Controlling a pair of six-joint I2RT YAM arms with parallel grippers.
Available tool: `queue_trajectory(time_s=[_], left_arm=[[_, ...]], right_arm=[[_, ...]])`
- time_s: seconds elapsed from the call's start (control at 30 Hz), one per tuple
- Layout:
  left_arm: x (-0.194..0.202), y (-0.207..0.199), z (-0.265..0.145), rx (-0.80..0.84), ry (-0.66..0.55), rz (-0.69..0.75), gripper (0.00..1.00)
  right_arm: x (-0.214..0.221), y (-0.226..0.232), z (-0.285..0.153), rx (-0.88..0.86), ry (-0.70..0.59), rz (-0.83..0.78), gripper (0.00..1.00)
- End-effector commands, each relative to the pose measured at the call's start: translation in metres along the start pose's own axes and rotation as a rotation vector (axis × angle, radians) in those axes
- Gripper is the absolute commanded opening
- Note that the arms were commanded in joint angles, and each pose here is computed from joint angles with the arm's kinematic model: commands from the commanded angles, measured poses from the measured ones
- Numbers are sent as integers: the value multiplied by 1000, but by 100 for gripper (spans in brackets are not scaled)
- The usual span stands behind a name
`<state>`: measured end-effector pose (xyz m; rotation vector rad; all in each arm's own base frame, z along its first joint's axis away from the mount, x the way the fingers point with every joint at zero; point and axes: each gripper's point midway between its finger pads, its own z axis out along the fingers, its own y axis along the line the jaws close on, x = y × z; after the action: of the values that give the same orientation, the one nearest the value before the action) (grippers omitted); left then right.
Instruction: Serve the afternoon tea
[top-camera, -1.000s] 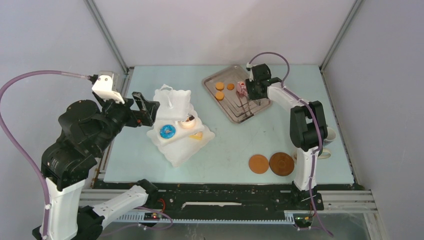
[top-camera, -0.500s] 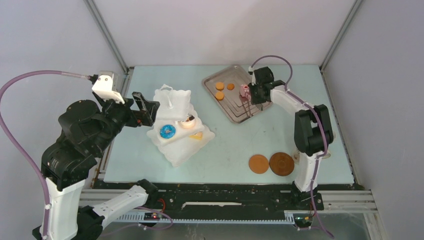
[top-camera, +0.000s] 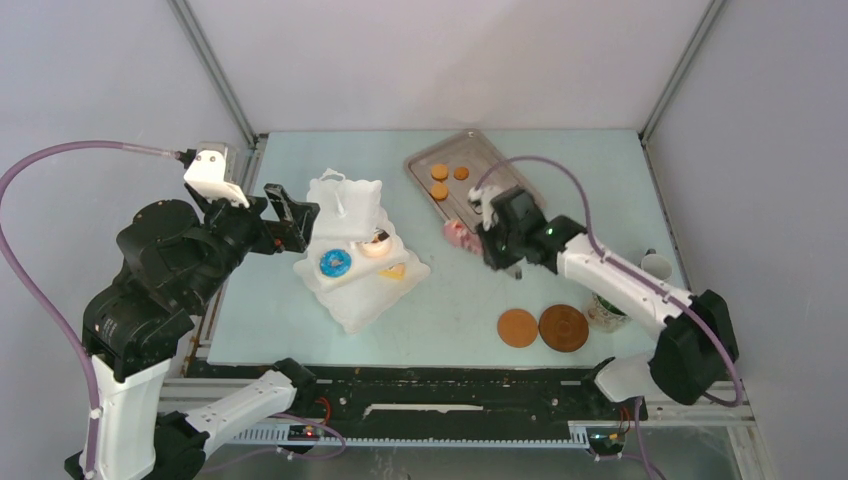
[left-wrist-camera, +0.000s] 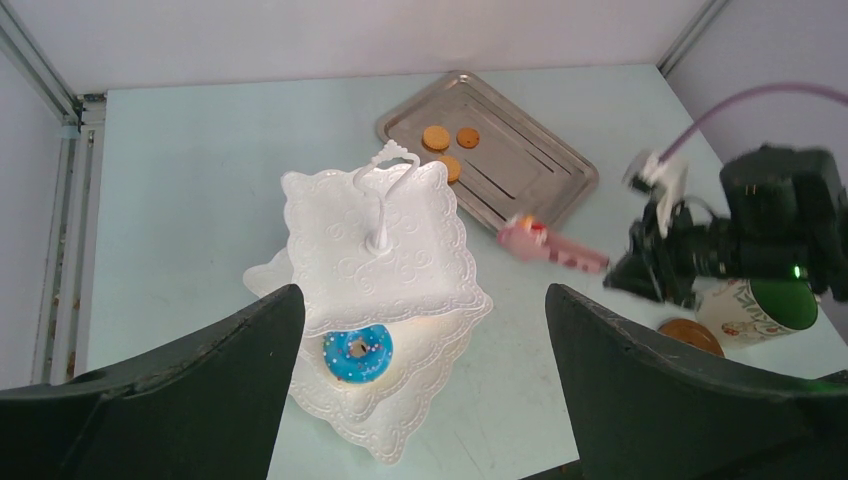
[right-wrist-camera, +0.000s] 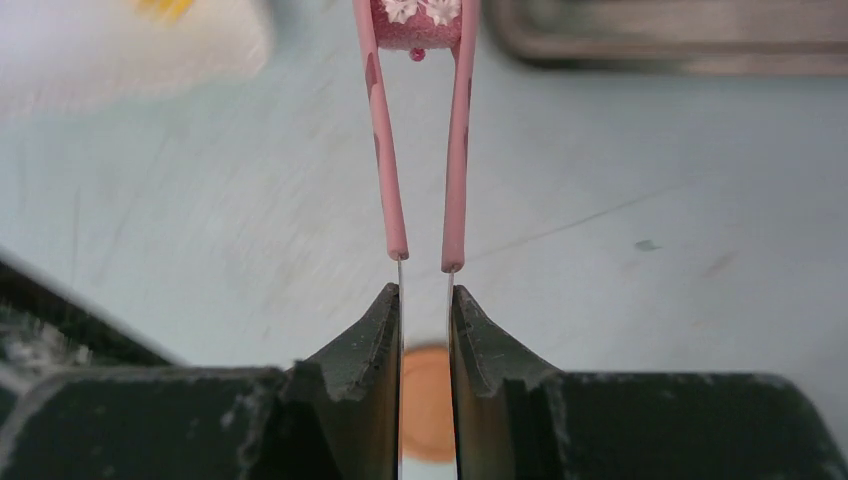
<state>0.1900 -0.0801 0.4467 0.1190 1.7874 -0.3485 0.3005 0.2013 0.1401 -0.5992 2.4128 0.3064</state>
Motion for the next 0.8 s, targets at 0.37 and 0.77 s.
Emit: queue_trajectory(time_s=[0.37,0.77], left_arm=[[-10,-4,3,9,-27,-12,98],[-13,-8,4,24,-27,-21,98]], right_arm=[[73,157,-43,-332,-31,-393,10],[19,227,-5,-409,-127,-649,9]])
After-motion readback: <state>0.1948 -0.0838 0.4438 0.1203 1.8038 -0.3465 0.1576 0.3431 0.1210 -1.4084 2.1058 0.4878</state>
